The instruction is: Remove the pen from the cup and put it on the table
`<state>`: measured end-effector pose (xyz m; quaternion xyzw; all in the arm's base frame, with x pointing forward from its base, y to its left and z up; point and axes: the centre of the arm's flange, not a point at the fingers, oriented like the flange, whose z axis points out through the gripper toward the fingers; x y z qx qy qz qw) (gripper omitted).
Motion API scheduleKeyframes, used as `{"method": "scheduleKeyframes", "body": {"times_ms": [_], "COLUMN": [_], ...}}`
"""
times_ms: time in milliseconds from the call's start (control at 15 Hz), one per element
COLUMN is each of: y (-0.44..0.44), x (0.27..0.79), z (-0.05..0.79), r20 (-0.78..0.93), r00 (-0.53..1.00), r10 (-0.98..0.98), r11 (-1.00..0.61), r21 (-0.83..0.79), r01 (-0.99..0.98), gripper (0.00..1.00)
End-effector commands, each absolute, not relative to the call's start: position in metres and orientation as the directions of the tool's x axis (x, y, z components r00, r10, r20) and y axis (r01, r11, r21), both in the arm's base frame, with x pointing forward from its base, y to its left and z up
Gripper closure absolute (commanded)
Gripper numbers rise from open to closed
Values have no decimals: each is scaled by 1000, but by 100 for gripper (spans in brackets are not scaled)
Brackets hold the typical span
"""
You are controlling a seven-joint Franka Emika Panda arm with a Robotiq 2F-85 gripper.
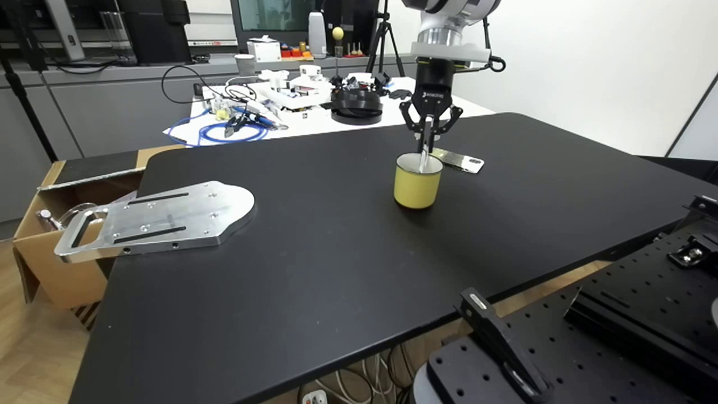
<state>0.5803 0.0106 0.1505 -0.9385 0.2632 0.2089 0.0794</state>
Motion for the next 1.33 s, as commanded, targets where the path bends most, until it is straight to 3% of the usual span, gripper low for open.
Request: {"method": "scheduleKeyframes", "body": {"times_ms": [0, 733, 1267], "y": [10, -11, -109], "x": [582, 610, 593], "z": [166, 265, 240], "r20": [-434, -313, -323], "r00": [759, 812, 723], "r10": [-486, -493, -610], "r11": [-836, -833, -754], "r21": [-24, -99, -42], "r01": [-548, -545, -655], "gripper": [96, 96, 96]}}
